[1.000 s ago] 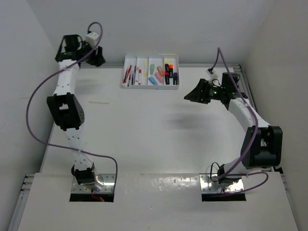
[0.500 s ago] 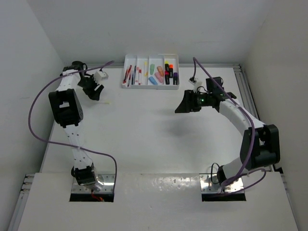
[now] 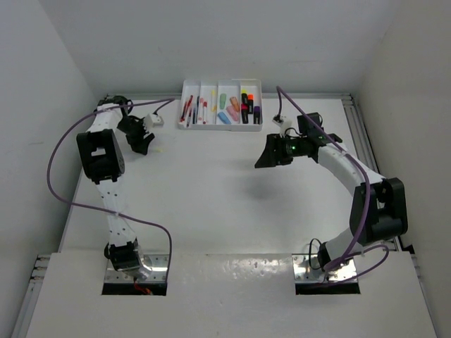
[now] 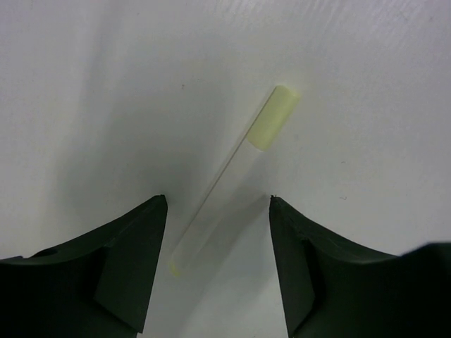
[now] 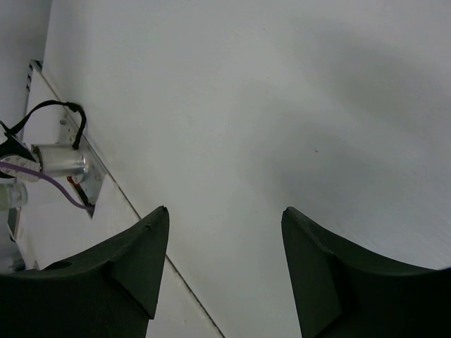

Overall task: Sort the stationery into containers
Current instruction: Grab a piece of stationery with the left arm

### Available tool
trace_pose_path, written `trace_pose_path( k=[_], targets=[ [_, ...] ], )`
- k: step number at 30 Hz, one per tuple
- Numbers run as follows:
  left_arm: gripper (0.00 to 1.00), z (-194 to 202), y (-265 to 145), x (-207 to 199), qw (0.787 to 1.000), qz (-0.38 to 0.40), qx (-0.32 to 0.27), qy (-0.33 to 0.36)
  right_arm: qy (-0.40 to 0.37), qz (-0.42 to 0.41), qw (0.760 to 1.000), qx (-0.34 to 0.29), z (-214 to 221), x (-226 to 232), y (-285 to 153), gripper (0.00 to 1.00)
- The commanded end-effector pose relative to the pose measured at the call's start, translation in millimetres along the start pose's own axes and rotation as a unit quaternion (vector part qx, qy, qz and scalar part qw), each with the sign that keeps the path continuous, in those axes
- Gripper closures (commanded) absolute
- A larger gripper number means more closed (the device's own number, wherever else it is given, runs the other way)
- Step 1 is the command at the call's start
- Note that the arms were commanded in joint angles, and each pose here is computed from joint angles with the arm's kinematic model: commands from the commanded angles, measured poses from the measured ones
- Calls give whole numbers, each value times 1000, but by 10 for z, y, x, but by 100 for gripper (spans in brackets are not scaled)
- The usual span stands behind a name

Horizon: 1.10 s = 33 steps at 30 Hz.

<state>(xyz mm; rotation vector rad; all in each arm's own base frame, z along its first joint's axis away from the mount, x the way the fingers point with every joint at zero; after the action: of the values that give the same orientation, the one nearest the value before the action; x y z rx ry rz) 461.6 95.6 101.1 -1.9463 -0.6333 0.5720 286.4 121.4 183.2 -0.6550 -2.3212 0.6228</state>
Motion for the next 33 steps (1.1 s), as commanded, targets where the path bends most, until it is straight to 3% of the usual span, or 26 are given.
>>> trace_pose_path(
  k=[1, 6, 10, 13, 14, 15, 17, 21, 25, 28, 31, 32, 33],
  targets=[
    [36, 75, 28, -58, 1000, 27, -1, 5, -26, -1, 1000, -15, -149, 14, -7, 36],
    [53, 187, 164, -89, 999, 28, 21, 5, -30, 1, 999, -17, -149, 19, -22, 37],
    [56, 243, 221, -269, 998, 36, 46, 32, -34, 0, 999, -17, -150, 35, -22, 38],
    [66, 223, 241, -448, 999, 20, 12, 47, -40, -3, 999, -18, -155, 59, -6, 37],
    [71, 199, 263, -548, 999, 23, 2, 39, -44, -3, 999, -22, -163, 72, 1, 37],
    [83, 218, 239, -692, 999, 27, -7, 33, -45, -2, 999, -22, -168, 87, 17, 35],
    [93, 111, 293, -873, 998, 42, -32, 22, -50, 0, 998, -29, -226, 112, 24, 34],
    [99, -163, 252, -1228, 992, 96, -75, -1, -43, 0, 999, -31, -361, 145, 58, 32],
    [100, -634, 150, -1606, 971, 167, -167, -43, -38, 4, 998, -45, -533, 154, 62, 30],
    [100, -954, 79, -2001, 938, 221, -229, -135, -29, 2, 998, -54, -608, 159, 106, 29],
    [100, -1295, -105, -2259, 913, 229, -320, -113, -9, -17, 998, -59, -640, 152, 182, 26],
    [100, -1255, -118, -2433, 897, 257, -313, -176, 6, -23, 998, -56, -640, 137, 225, 24],
    [100, -1392, -187, -2458, 887, 255, -352, -156, 7, -27, 998, -59, -658, 138, 231, 23]
  ],
)
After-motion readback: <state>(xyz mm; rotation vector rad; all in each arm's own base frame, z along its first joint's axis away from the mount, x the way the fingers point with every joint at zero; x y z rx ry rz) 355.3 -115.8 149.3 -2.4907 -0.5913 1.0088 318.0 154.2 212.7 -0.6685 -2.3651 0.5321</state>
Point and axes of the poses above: each gripper's point midway between its finger pads, its own y axis out along the fingers, its own x axis along the line the jaws close on, z = x × y, the point moved 9 cm from there along -y, back along the fingers, and after that the axes turned 15 degrees about -y, right-handed, at the moved point
